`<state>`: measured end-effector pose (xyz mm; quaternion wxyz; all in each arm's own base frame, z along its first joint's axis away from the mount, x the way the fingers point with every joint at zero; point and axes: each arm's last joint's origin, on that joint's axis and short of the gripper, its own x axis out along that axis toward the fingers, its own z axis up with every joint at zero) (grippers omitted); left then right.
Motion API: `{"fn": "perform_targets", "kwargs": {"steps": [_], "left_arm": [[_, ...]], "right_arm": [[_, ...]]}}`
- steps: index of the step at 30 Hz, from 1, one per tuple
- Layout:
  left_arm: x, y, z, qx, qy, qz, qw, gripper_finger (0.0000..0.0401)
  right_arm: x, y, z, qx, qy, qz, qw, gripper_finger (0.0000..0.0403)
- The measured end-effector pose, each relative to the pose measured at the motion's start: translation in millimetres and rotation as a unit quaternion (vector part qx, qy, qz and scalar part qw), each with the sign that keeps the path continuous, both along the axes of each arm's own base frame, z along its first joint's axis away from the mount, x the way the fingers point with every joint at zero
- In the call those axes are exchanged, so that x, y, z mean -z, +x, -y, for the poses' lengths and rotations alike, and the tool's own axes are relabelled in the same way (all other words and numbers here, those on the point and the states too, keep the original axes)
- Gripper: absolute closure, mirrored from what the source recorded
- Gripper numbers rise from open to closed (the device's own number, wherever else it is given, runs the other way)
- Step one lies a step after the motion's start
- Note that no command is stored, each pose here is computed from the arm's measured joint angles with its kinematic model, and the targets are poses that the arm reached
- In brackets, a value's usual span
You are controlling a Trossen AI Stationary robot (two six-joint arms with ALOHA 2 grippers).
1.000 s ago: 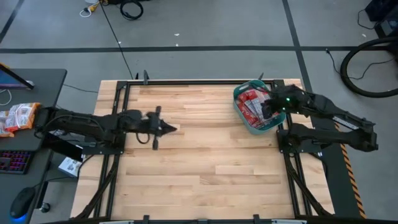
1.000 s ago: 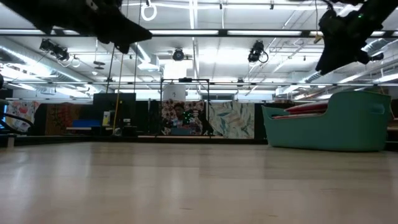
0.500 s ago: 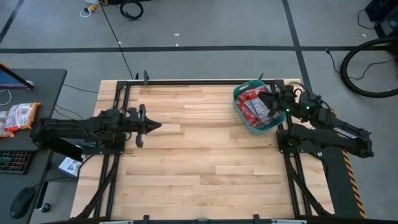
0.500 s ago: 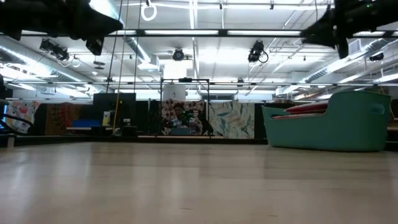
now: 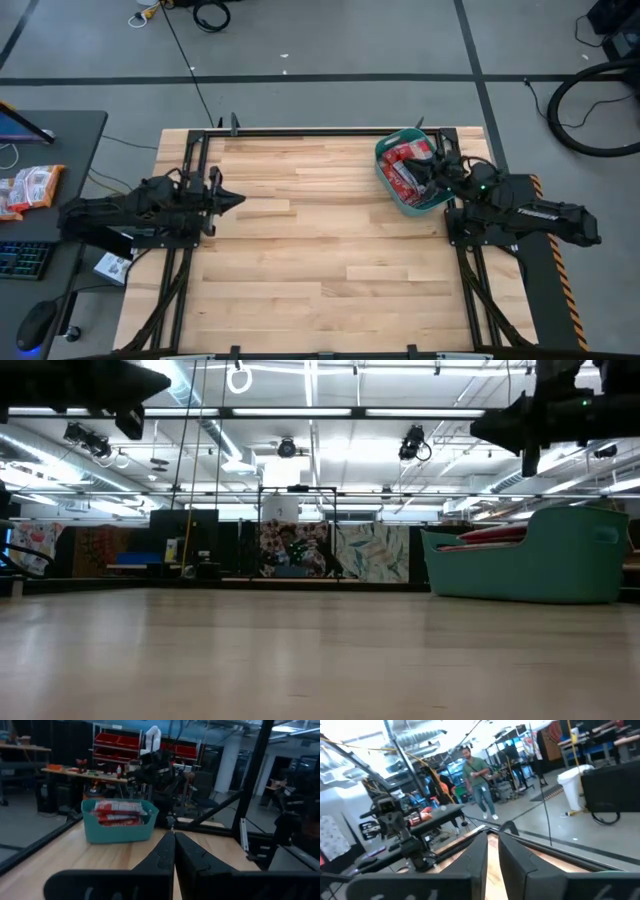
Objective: Sort popcorn bags into baskets
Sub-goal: Return to Home Position
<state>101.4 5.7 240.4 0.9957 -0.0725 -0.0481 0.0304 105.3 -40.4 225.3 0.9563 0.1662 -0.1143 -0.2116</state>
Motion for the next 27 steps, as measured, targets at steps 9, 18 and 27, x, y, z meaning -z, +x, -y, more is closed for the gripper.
{"fn": "perform_targets", "kwargs": {"steps": [9,18,27], "left_arm": [[32.7,-6.0,-1.4,-0.037,-0.029,0.019,0.999,0.0392],[36.1,-13.9,-2.2,-0.051,-0.027,0.007,0.998,0.0392],[30.8,-15.0,-2.6,-0.062,-0.005,0.036,0.997,0.0392]], "right_arm": [[18.8,1.6,-7.9,-0.04,-0.032,0.02,0.998,0.0393],[9.9,-11.5,-16.7,-0.098,-0.106,0.059,0.988,0.0381],[29.3,-11.9,-16.7,-0.104,-0.077,0.042,0.991,0.0388]]}}
